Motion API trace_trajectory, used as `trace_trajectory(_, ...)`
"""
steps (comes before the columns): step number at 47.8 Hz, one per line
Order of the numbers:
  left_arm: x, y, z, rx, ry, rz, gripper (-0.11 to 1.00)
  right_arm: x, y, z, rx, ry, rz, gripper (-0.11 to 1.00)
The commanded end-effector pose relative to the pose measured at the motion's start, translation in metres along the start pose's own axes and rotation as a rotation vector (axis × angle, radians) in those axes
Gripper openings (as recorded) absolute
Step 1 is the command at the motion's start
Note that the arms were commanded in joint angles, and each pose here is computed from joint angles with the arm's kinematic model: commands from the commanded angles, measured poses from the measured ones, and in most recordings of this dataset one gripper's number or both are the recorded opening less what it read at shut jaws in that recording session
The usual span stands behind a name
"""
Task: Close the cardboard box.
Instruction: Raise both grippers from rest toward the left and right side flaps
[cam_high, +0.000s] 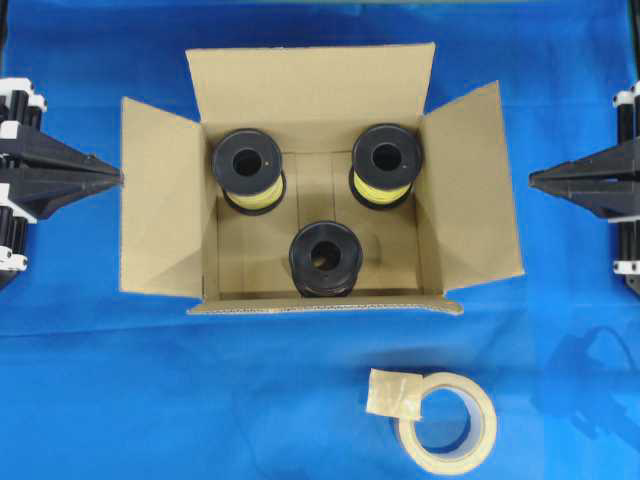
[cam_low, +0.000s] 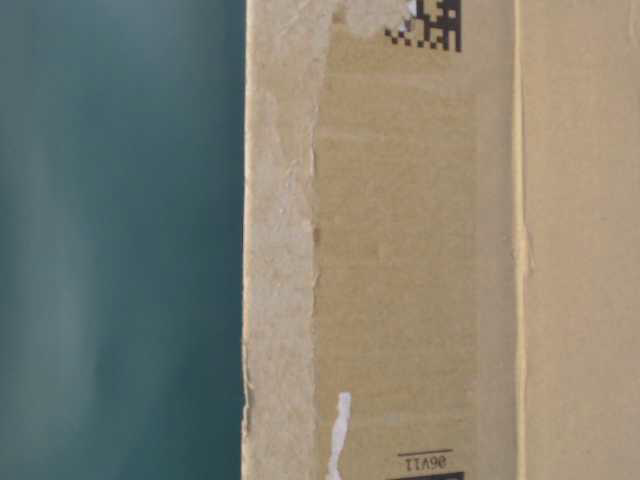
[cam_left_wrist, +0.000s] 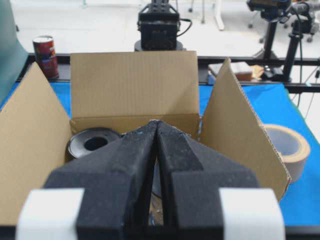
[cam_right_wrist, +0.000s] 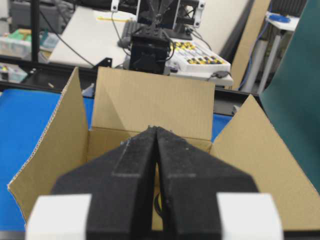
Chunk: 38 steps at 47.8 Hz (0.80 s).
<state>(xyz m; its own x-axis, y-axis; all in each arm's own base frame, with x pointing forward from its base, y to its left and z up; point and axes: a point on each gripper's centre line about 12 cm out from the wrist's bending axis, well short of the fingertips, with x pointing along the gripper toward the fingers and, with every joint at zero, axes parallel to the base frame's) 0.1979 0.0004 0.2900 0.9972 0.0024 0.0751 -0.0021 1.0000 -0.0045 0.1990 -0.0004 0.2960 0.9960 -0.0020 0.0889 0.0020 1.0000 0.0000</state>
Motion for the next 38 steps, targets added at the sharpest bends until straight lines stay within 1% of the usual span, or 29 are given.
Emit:
trace_trajectory(1, -0.004, 0.0, 0.01, -0.021, -0.005, 0.005, 0.0, 0.0, 0.001, 0.005, 0.005, -0.012, 0.004, 0.0)
trace_trajectory(6, -0.014, 0.0, 0.009, -0.024, 0.071, 0.003, 0.0, -0.006, -0.003, 0.001, 0.007, 0.086, -0.014, 0.0)
trace_trajectory(11, -0.028, 0.001, 0.005, -0.031, 0.161, 0.006, 0.0, -0.016, -0.007, -0.005, 0.04, 0.196, -0.041, 0.0)
trace_trajectory(16, -0.041, 0.002, -0.005, -0.035, 0.256, 0.013, 0.0, -0.027, -0.011, -0.015, 0.07, 0.288, -0.07, 0.0)
trace_trajectory(21, -0.047, 0.004, -0.022, -0.04, 0.337, 0.031, 0.0, -0.033, -0.015, -0.027, 0.086, 0.343, -0.097, 0.0)
trace_trajectory(26, -0.048, 0.007, -0.051, -0.045, 0.421, 0.052, 0.0, -0.034, -0.018, -0.046, 0.098, 0.394, -0.121, 0.0)
trace_trajectory(31, -0.046, 0.008, -0.071, -0.047, 0.453, 0.057, 0.0, -0.032, -0.021, -0.064, 0.106, 0.423, -0.141, 0.0)
trace_trajectory(38, -0.039, 0.009, -0.081, -0.048, 0.451, 0.06, 0.0, -0.026, -0.023, -0.082, 0.11, 0.447, -0.149, 0.0)
